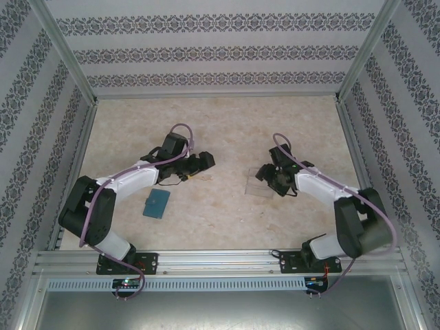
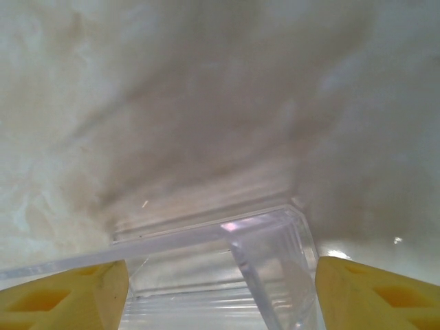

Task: Take the credit cards out of the card holder

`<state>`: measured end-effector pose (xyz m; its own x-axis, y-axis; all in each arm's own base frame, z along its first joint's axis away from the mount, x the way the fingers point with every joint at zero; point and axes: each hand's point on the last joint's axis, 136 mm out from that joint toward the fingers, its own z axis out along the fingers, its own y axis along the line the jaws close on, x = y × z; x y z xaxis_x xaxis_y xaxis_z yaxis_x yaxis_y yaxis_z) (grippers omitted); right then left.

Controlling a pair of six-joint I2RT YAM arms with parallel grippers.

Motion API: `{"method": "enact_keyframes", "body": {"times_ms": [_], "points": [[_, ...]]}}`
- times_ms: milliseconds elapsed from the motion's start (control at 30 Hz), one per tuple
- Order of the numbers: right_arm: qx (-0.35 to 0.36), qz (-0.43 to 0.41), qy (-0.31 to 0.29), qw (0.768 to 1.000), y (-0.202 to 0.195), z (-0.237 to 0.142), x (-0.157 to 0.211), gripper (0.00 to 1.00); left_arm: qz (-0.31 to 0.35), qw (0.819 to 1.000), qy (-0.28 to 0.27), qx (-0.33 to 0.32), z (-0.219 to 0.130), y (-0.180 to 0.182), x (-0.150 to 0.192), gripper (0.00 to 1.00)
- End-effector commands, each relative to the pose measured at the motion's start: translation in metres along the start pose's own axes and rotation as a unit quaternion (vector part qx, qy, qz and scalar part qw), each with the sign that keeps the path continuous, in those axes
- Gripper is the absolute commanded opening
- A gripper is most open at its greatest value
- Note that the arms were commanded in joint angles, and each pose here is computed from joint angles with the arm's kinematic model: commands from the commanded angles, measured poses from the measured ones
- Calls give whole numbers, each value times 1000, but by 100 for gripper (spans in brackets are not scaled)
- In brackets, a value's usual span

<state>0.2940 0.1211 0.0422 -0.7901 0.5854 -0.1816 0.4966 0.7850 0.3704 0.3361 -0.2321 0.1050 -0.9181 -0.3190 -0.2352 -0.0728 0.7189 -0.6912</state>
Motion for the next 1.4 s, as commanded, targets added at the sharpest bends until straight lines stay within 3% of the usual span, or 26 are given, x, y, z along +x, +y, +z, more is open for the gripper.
{"method": "enact_keyframes", "body": {"times_ms": [0, 400, 700, 1367], "points": [[-10, -12, -23, 1000, 29, 7, -15, 72, -2, 1000, -2, -24, -18, 16, 0, 89], [-19, -84, 5, 996, 113, 55, -37, 68, -26, 996, -52, -61, -79, 55, -22, 91], [-42, -125, 29, 991, 168, 74, -27, 66, -40, 994, -57, -80, -89, 72, -19, 91], [-34, -101, -8, 994, 175, 50, -29, 67, -39, 992, -50, -105, -94, 76, -20, 92]]}}
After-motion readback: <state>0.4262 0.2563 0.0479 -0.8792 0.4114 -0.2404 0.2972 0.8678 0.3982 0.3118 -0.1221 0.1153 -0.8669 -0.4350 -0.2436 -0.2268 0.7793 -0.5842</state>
